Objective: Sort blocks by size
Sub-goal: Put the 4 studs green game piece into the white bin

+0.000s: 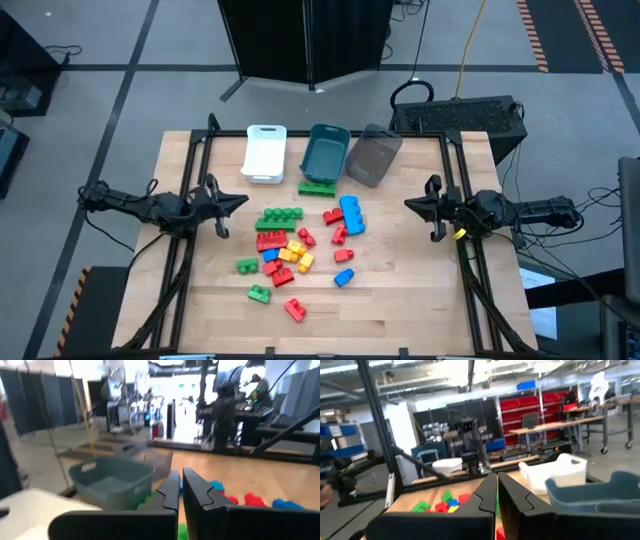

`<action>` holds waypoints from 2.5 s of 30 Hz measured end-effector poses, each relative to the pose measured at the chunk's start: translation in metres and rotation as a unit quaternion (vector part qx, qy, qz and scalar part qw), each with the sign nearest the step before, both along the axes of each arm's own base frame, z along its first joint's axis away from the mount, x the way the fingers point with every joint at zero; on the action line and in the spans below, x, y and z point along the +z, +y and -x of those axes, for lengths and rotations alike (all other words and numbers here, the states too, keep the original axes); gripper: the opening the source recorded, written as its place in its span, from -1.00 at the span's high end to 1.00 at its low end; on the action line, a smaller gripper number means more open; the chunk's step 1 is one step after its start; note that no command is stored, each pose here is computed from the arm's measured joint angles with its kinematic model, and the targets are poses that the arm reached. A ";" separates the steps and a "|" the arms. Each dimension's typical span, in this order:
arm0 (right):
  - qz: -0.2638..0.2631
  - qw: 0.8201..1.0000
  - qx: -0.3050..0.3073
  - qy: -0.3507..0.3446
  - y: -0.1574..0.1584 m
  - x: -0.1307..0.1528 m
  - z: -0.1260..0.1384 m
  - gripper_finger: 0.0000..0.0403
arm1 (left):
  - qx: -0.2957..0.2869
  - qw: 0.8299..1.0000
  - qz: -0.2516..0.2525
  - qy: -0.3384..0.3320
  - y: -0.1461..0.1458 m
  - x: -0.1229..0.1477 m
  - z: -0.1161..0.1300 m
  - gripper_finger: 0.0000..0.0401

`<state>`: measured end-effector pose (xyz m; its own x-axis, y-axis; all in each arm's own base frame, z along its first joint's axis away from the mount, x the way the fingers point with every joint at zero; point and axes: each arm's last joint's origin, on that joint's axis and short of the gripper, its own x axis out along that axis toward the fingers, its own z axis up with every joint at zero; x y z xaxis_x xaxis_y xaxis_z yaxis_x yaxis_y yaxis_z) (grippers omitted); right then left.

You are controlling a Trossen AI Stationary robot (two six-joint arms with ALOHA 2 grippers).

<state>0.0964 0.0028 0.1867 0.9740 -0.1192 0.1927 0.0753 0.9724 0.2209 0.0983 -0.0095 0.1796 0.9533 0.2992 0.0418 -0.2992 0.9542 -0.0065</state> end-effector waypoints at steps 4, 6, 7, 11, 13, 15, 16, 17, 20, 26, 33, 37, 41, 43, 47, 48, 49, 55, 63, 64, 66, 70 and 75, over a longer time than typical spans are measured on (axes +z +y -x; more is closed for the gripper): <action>0.004 1.000 -0.013 -0.004 -0.001 0.001 0.000 0.99 | 0.014 0.999 0.036 0.029 0.002 -0.008 -0.005 0.81; 0.004 1.000 -0.015 -0.002 -0.001 0.001 0.000 0.99 | 0.024 0.998 0.043 0.043 0.003 -0.011 -0.008 0.69; 0.004 1.000 -0.015 0.001 -0.001 0.000 -0.001 0.99 | 0.030 0.997 0.048 0.049 0.004 -0.012 -0.010 0.63; 0.000 1.000 -0.013 0.020 0.000 -0.003 -0.004 0.99 | 0.049 0.994 0.069 0.074 0.008 -0.013 -0.016 0.43; -0.006 0.999 -0.012 0.033 0.000 -0.005 -0.006 0.99 | 0.045 0.992 0.074 0.089 0.010 -0.012 -0.020 0.37; -0.012 0.999 -0.011 0.042 0.000 -0.007 -0.009 0.99 | 0.044 0.990 0.082 0.106 0.011 -0.013 -0.025 0.35; -0.015 0.999 -0.011 0.045 0.000 -0.007 -0.010 0.99 | 0.042 0.989 0.084 0.118 0.012 -0.014 -0.027 0.34; -0.016 0.999 -0.011 0.048 0.000 -0.008 -0.012 0.99 | 0.040 0.987 0.085 0.129 0.013 -0.014 -0.029 0.34; -0.016 0.999 -0.011 0.050 0.001 -0.008 -0.016 0.99 | 0.040 0.982 0.087 0.163 0.015 -0.016 -0.037 0.34; -0.011 0.999 -0.014 0.045 0.002 -0.007 -0.027 0.99 | 0.024 0.969 0.083 0.230 0.018 -0.017 -0.057 0.34; -0.014 0.998 -0.023 0.053 0.002 -0.011 -0.038 0.99 | 0.006 0.955 0.058 0.292 0.024 -0.016 -0.082 0.34; -0.035 0.997 -0.030 0.064 0.002 -0.015 -0.043 0.95 | -0.019 0.945 0.048 0.323 0.028 -0.017 -0.098 0.34; -0.044 0.994 -0.051 0.081 0.002 -0.013 -0.051 0.78 | -0.031 0.938 0.023 0.346 0.031 -0.018 -0.110 0.34; -0.042 0.994 -0.052 0.088 0.002 -0.009 -0.057 0.66 | -0.033 0.936 0.016 0.350 0.031 -0.017 -0.114 0.34; -0.024 0.992 -0.079 0.097 0.002 0.001 -0.070 0.42 | -0.036 0.936 0.010 0.349 0.031 -0.014 -0.118 0.34; -0.014 0.991 -0.086 0.100 0.002 0.004 -0.073 0.38 | -0.036 0.937 0.010 0.348 0.031 -0.014 -0.118 0.34; -0.005 0.990 -0.095 0.103 0.002 0.007 -0.077 0.33 | -0.036 0.937 0.010 0.349 0.031 -0.014 -0.118 0.34; 0.028 0.987 -0.120 0.105 -0.001 0.031 -0.105 0.22 | -0.044 0.924 0.026 0.380 0.028 -0.020 -0.113 0.34; 0.011 0.978 -0.113 0.174 0.002 0.015 -0.135 0.24 | -0.041 0.909 0.069 0.410 0.026 -0.026 -0.108 0.34; 0.007 0.977 -0.112 0.183 0.003 0.011 -0.137 0.25 | -0.040 0.904 0.070 0.419 0.026 -0.027 -0.106 0.34; 0.004 0.974 -0.112 0.197 0.003 0.003 -0.140 0.25 | -0.039 0.897 0.072 0.434 0.026 -0.029 -0.104 0.31; -0.002 0.974 -0.112 0.195 0.003 -0.003 -0.145 0.25 | -0.024 0.893 0.068 0.443 0.028 -0.033 -0.105 0.14; -0.002 0.976 -0.110 0.187 0.004 -0.003 -0.147 0.25 | 0.008 0.891 0.055 0.451 0.031 -0.041 -0.110 -0.18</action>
<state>0.2430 0.0064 0.1841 0.9268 -0.3339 -0.1718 0.3587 0.9225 0.1424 0.2081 0.0218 0.1382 0.5788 0.2684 -0.7700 -0.2442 0.9580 0.1503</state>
